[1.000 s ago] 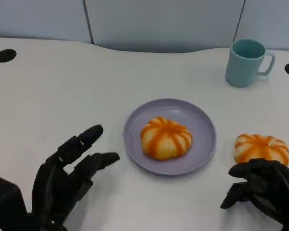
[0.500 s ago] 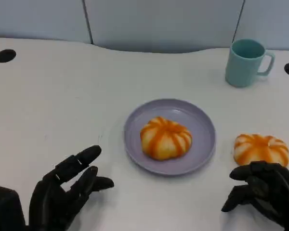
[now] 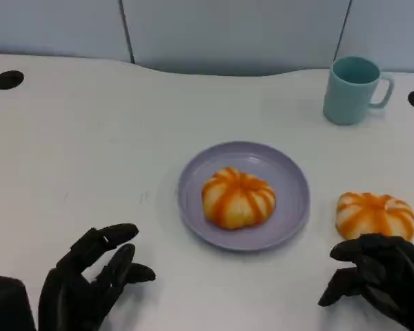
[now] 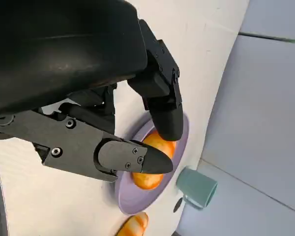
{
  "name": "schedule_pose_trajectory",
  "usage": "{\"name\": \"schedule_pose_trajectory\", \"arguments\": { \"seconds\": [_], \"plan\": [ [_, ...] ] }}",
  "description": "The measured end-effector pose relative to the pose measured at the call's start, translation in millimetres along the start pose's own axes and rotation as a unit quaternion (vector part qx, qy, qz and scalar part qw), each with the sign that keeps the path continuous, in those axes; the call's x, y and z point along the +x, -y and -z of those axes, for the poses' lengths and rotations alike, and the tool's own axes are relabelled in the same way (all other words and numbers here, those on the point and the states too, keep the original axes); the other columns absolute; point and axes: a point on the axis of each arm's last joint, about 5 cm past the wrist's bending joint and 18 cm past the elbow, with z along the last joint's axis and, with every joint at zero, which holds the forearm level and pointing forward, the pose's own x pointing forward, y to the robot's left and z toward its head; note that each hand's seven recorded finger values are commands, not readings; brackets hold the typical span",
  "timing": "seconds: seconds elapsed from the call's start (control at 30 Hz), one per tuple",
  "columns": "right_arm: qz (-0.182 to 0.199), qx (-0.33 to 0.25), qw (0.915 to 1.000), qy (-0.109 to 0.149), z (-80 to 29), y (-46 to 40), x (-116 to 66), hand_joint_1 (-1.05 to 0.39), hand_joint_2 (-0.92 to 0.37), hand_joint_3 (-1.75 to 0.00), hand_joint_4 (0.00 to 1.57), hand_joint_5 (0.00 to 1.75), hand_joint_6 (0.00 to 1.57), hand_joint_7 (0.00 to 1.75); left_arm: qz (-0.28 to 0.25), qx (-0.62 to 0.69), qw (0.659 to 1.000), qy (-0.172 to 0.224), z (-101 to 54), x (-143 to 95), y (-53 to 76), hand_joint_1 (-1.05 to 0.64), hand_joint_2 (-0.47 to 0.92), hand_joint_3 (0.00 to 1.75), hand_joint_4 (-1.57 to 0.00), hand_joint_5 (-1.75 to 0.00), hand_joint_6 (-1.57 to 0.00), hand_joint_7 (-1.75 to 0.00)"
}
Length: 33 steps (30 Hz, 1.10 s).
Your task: Grasp the bread from the table and place it into the plate.
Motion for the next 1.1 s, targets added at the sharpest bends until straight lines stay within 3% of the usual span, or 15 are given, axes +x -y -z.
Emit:
{"name": "schedule_pose_trajectory", "arguments": {
  "seconds": [0.53, 1.1],
  "plan": [
    [0.003, 0.002, 1.0000, -0.006, 3.9, 5.5, 0.8, -0.95, -0.71, 0.00, 1.55, 0.46, 1.55, 0.03, -0.003, 0.001, 1.000, 0.010, 4.3, 5.9, -1.4, -0.44, 0.92, 0.22, -0.61, -1.45, -0.54, -1.11],
    [0.000, -0.002, 1.0000, -0.003, 2.9, 6.3, 6.1, -0.94, -0.71, 0.00, 1.52, 0.44, 1.56, 0.02, -0.001, 0.001, 1.000, 0.006, 5.3, 8.4, -4.6, -0.45, 0.92, 0.16, -0.66, -1.39, -0.60, -1.02]
  ]
}}
